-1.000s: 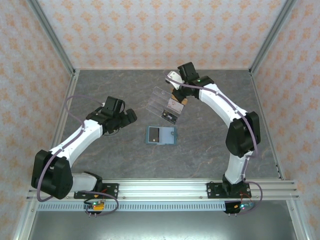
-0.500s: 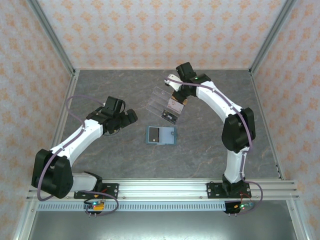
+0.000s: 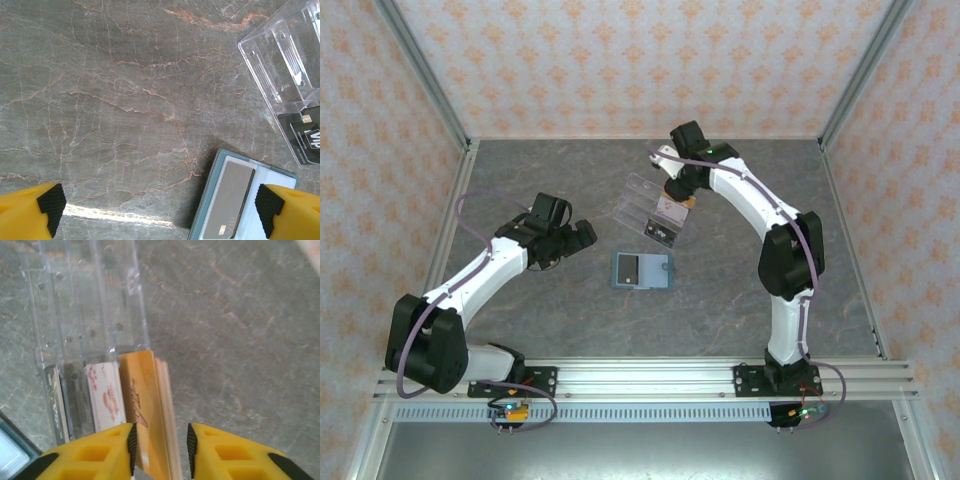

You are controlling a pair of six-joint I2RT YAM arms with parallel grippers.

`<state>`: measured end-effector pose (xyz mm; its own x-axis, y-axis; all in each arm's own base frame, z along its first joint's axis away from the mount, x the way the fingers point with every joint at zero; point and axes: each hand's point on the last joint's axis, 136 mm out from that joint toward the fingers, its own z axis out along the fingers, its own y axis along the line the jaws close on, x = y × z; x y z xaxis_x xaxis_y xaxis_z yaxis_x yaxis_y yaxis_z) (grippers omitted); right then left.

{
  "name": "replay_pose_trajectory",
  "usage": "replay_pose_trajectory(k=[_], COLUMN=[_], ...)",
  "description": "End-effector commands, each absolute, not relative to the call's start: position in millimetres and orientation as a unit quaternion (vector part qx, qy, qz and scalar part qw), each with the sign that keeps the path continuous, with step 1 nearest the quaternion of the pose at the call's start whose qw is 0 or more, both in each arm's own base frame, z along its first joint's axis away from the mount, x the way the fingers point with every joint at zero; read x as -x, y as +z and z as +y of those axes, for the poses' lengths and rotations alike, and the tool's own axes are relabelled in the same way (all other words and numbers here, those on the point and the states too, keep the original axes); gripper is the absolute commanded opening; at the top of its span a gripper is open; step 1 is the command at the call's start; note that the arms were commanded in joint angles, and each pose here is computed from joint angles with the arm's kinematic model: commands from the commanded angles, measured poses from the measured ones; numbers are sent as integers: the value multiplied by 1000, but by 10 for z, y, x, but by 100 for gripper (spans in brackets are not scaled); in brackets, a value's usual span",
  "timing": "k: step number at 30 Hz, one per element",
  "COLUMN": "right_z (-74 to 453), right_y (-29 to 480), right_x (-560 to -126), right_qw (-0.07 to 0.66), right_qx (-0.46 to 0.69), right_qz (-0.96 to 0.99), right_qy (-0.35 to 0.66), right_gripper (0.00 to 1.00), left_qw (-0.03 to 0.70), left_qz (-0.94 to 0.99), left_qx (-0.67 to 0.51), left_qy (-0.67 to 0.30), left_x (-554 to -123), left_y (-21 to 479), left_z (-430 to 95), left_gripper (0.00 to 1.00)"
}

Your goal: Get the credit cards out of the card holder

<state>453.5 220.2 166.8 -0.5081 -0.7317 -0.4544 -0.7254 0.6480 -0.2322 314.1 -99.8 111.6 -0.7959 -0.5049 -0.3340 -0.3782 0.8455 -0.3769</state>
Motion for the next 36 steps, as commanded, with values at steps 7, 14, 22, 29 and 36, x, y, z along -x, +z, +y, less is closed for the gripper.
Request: replay_pose_trajectory(k=[7,14,22,29,36], right_z=[2129,2223,2593,3032,3160], right_y=[2211,2203,1793,1332,960], right_x=[-4367,-4058,-3644,-3366,-3270], right_qw=[312,278,215,151,105], right_qx=[286,123,24,-21,-52], right_qz=[905,939,941,935,940], right_qy=[45,162,261,321,319], right_gripper=[49,54,56,55,49], left_qw=[219,210,203,205,180], left_qz=[936,936,932,934,947], left_qx=[230,234,225,178,138], left_qy=[-153,-161,-198,-230,-228], left_x=[-3190,-3170,-3170,-3200,-3208], left_y=[1201,1150,1092,1074,927], left_z=[-1008,-1038,-1193,-1496,-1831], left_gripper=[100,100,98,92,80])
